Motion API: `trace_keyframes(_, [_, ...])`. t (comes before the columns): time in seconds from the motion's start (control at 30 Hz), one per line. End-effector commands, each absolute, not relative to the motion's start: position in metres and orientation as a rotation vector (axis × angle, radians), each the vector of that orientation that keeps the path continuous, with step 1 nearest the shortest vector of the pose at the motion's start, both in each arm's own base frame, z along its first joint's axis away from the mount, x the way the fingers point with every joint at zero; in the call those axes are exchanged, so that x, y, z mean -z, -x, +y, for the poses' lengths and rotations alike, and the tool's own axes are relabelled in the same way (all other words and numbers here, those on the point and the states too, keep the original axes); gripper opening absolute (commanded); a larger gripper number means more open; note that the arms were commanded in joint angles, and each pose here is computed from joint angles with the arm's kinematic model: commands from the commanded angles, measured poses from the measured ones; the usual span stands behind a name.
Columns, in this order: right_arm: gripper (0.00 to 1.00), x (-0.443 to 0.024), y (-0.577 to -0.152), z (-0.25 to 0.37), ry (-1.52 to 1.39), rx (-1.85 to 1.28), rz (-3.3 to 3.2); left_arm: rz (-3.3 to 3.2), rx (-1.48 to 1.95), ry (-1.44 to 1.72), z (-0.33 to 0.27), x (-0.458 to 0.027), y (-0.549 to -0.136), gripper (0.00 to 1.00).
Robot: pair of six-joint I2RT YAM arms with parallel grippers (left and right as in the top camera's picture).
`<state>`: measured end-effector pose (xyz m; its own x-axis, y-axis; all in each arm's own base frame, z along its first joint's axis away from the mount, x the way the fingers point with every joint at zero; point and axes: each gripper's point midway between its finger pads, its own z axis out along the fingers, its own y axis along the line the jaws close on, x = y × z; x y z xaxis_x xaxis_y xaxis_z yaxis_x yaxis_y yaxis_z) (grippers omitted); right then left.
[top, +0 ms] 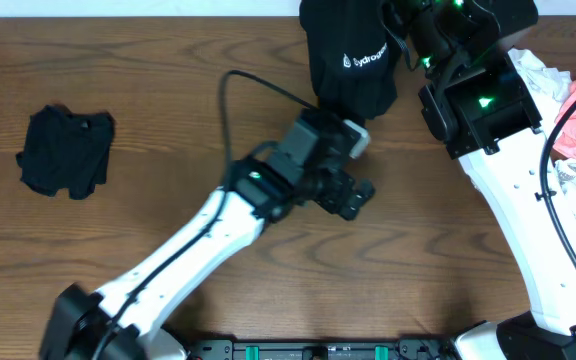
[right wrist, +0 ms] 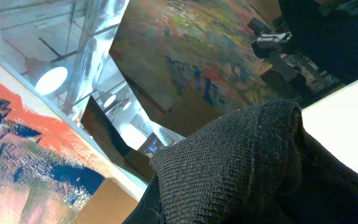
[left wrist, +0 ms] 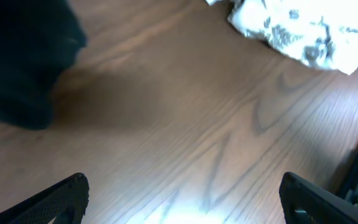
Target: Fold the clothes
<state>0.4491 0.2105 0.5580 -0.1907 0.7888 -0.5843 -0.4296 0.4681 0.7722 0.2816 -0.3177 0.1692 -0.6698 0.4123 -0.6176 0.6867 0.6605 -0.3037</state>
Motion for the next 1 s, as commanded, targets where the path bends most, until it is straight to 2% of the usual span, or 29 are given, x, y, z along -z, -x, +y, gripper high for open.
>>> trace_keyframes(0.0, [0.02, -0.581, -0.436, 0.213, -0.314, -1.183, 1.320, 2.338, 0.695, -0.913, -0.331, -0.160, -0.287, 0.98])
trace_keyframes(0.07, [0.01, -0.580, -0.434, 0.216, -0.297, -1.194, 1.328, 2.279, 0.675, -0.968, -0.339, -0.157, -0.293, 0.98])
trace_keyframes(0.3, [0.02, -0.578, -0.432, 0.221, -0.271, -1.212, 1.346, 2.212, 0.475, -0.863, -0.342, -0.140, -0.340, 0.96])
trace_keyframes(0.57, [0.02, -0.581, -0.428, 0.223, -0.252, -1.226, 1.347, 2.259, 0.274, -0.797, -0.326, -0.105, -0.363, 0.96])
trace_keyframes(0.97, [0.02, -0.582, -0.426, 0.222, -0.234, -1.206, 1.349, 2.264, 0.139, -0.739, -0.308, -0.102, -0.375, 0.94])
